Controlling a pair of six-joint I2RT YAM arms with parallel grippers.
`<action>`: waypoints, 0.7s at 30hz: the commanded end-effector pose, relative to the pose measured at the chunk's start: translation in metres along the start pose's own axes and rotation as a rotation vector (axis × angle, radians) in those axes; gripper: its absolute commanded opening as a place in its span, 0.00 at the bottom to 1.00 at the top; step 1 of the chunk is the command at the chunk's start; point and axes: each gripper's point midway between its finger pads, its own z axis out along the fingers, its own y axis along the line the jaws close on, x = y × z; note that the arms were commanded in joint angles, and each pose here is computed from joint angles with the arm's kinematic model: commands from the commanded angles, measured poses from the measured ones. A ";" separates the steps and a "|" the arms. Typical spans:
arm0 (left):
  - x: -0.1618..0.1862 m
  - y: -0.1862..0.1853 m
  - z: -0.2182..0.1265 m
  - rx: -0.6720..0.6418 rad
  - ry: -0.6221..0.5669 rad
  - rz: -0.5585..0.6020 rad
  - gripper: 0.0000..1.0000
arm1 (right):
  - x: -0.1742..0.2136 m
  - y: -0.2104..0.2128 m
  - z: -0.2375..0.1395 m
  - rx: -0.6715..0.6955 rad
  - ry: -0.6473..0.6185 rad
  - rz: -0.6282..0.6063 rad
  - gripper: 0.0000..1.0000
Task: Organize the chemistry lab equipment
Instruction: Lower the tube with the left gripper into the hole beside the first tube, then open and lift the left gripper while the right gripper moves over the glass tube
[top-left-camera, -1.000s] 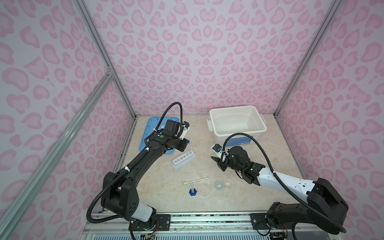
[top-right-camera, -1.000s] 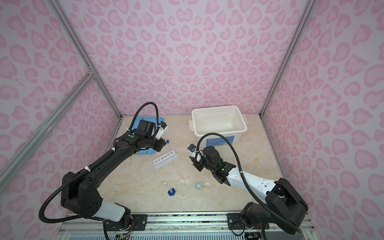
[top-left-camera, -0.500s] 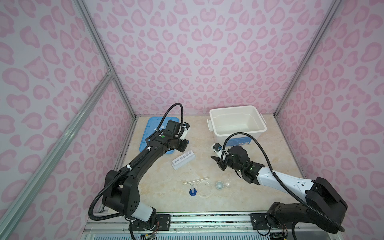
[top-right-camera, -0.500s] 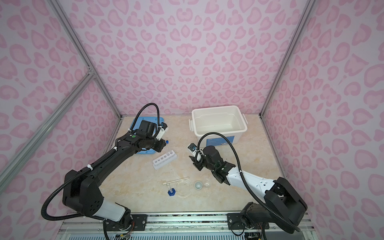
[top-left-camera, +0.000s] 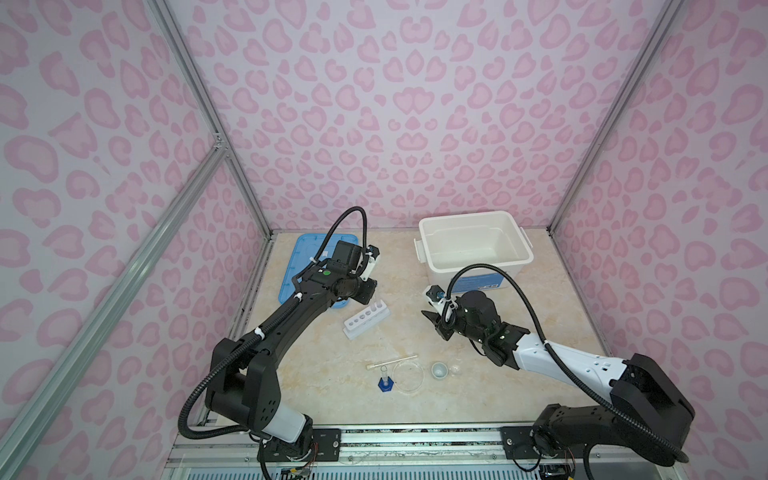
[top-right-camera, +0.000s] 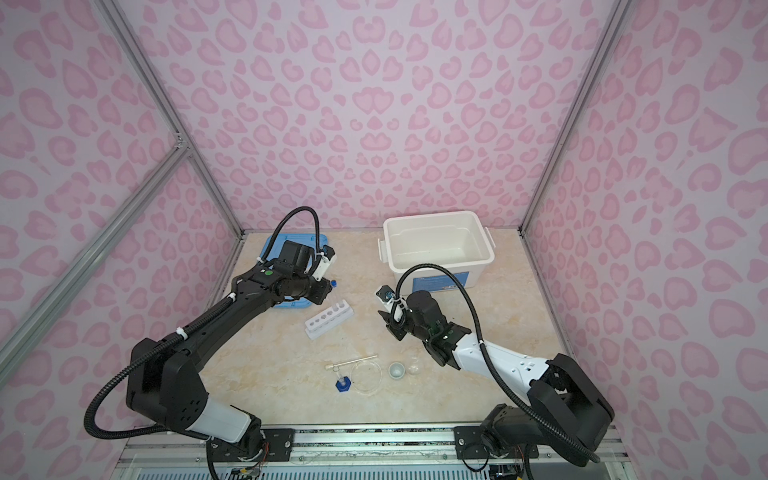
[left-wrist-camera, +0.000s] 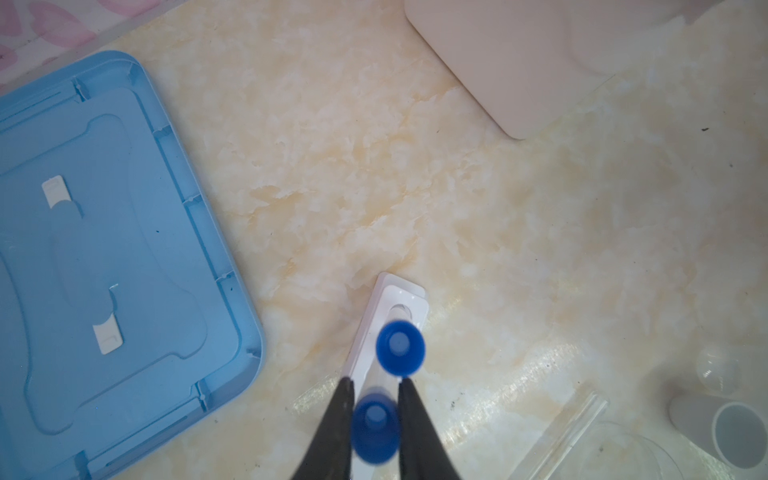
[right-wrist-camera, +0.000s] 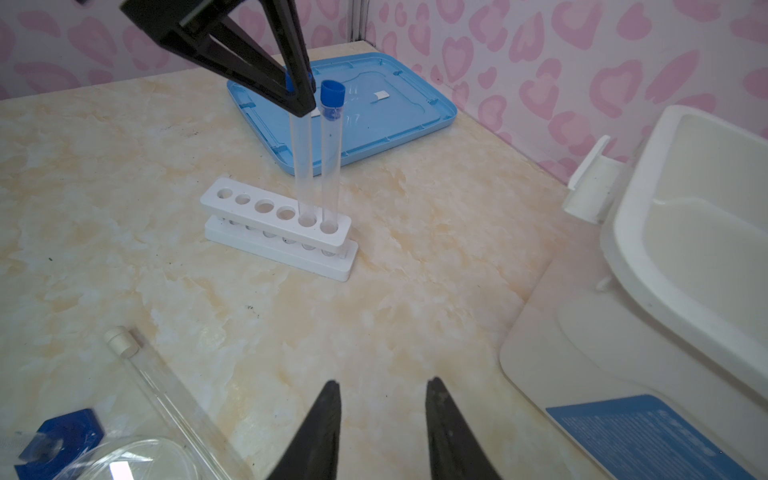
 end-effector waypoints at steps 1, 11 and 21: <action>-0.008 0.001 -0.002 -0.008 -0.032 0.005 0.24 | 0.001 0.002 0.001 -0.010 -0.002 0.002 0.35; -0.015 0.001 -0.016 -0.017 -0.067 0.010 0.32 | -0.003 0.001 -0.001 -0.009 -0.008 0.002 0.35; -0.023 -0.001 -0.045 -0.026 -0.118 0.031 0.41 | 0.002 0.014 -0.001 -0.064 0.072 -0.014 0.37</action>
